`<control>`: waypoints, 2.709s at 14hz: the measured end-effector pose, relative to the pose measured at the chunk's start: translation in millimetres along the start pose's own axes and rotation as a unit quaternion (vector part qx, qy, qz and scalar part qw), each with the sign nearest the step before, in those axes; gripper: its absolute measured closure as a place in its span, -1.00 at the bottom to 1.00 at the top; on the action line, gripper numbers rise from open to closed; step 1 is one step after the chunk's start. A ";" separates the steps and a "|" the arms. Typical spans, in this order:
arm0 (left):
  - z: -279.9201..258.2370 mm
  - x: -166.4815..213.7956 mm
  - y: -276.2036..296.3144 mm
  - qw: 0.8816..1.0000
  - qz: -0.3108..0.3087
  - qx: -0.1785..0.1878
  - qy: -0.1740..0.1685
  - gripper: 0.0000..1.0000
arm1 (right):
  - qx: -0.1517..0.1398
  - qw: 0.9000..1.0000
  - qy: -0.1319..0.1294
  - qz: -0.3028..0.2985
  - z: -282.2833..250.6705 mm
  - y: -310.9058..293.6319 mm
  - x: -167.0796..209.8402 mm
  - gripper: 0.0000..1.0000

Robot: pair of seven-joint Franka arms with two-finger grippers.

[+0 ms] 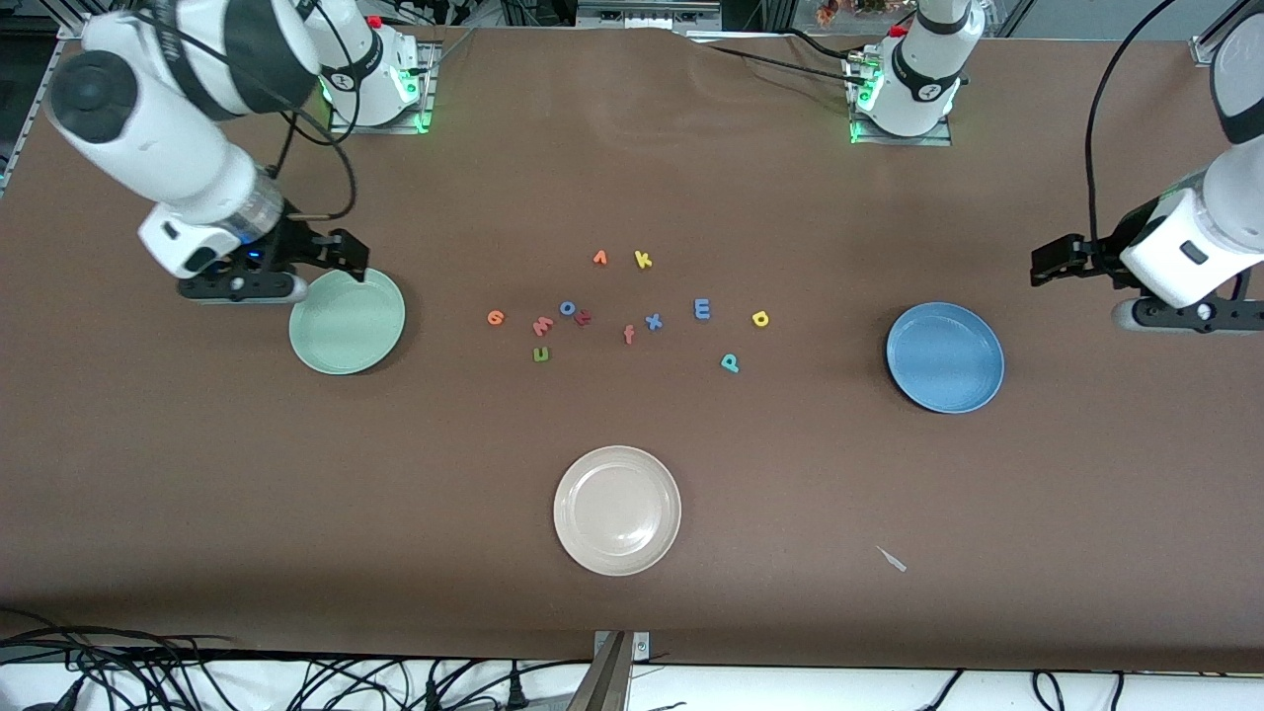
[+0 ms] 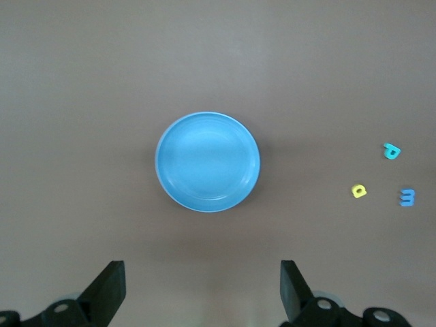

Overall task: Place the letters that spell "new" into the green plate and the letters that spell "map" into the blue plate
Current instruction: 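Move the right gripper to the orange e while the left gripper reaches letters, then grasp the orange e and the blue 3 with both grippers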

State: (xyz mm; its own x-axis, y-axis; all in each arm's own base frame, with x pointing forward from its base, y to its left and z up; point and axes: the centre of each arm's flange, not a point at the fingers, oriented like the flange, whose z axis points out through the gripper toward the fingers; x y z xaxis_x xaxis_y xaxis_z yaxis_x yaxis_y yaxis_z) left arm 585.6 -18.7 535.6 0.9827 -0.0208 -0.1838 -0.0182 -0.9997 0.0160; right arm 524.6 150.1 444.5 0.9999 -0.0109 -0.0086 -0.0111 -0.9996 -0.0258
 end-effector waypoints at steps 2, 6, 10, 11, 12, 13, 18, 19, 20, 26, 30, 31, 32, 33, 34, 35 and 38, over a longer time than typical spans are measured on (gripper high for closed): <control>25.7 12.0 4.5 0.999 -0.001 -0.025 -0.025 -1.00 | 0.004 1.000 0.012 0.012 28.3 -27.6 -13.7 -1.00; 82.1 34.5 42.1 0.995 0.008 -0.057 -0.077 -1.00 | 0.010 0.999 0.016 0.037 72.5 -67.8 -38.9 -1.00; 120.7 30.3 125.1 0.995 0.031 -0.039 -0.086 -1.00 | 0.029 0.997 0.015 0.070 119.4 -86.2 -38.5 -1.00; 130.0 26.1 139.1 0.995 0.037 -0.039 -0.079 -1.00 | 0.031 0.997 0.009 0.076 131.3 -87.0 -37.4 -0.99; 139.4 20.5 151.8 0.996 0.038 -0.039 -0.069 -1.00 | 0.034 0.996 0.005 0.083 142.5 -87.1 -36.1 -0.99; 150.9 13.5 166.2 0.997 0.035 -0.040 -0.057 -1.00 | 0.036 0.996 0.004 0.087 152.6 -87.1 -35.9 -0.99; 230.0 -37.9 258.9 0.999 0.008 -0.052 -0.003 -1.00 | 0.022 0.996 0.009 0.083 185.5 -87.0 -47.0 -0.99; 245.5 -48.0 272.8 0.998 0.006 -0.055 0.003 -1.00 | 0.020 0.996 0.008 0.081 187.5 -89.1 -48.5 -0.99; 258.9 -56.2 285.3 0.999 0.004 -0.052 0.005 -1.00 | 0.021 0.996 0.008 0.083 189.8 -92.4 -50.1 -0.99; 351.8 -85.7 357.8 0.999 -0.024 -0.007 0.049 -1.00 | 0.029 0.997 0.001 0.076 231.6 -135.5 -76.5 -0.99; 377.2 -79.8 375.3 0.998 -0.027 -0.012 0.051 -0.99 | 0.001 0.998 0.004 0.060 271.0 -118.0 -73.2 -0.99; 377.8 -77.3 377.1 0.998 -0.025 -0.012 0.053 -0.96 | -0.002 0.998 0.005 0.059 275.6 -117.8 -73.4 -0.98; 378.1 -74.9 378.1 0.998 -0.018 -0.010 0.058 -0.94 | -0.004 0.998 0.005 0.058 278.0 -118.5 -73.8 -0.97; 379.1 -72.5 378.6 0.998 -0.013 -0.007 0.062 -0.94 | -0.004 0.998 0.006 0.059 278.5 -119.0 -74.0 -0.97; 380.4 -70.6 378.7 0.998 -0.011 -0.005 0.064 -0.89 | -0.004 0.998 0.006 0.059 278.1 -119.4 -73.9 -0.93; 381.7 -69.6 378.4 0.998 -0.011 -0.005 0.063 -0.89 | -0.004 0.998 0.007 0.059 277.5 -119.9 -73.3 -0.91; 384.7 -68.7 377.5 0.998 -0.008 -0.002 0.063 -0.68 | -0.001 0.998 0.017 0.055 271.4 -123.3 -67.0 -0.86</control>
State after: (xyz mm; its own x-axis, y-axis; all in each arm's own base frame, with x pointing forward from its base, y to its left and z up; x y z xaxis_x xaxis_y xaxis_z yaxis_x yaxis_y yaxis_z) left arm 440.5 -399.4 176.1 0.9983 -0.0031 -0.0584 -0.0021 -0.9998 0.0176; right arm 456.8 281.1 177.0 0.9923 -0.1217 0.0220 -0.1212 -0.9923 -0.0254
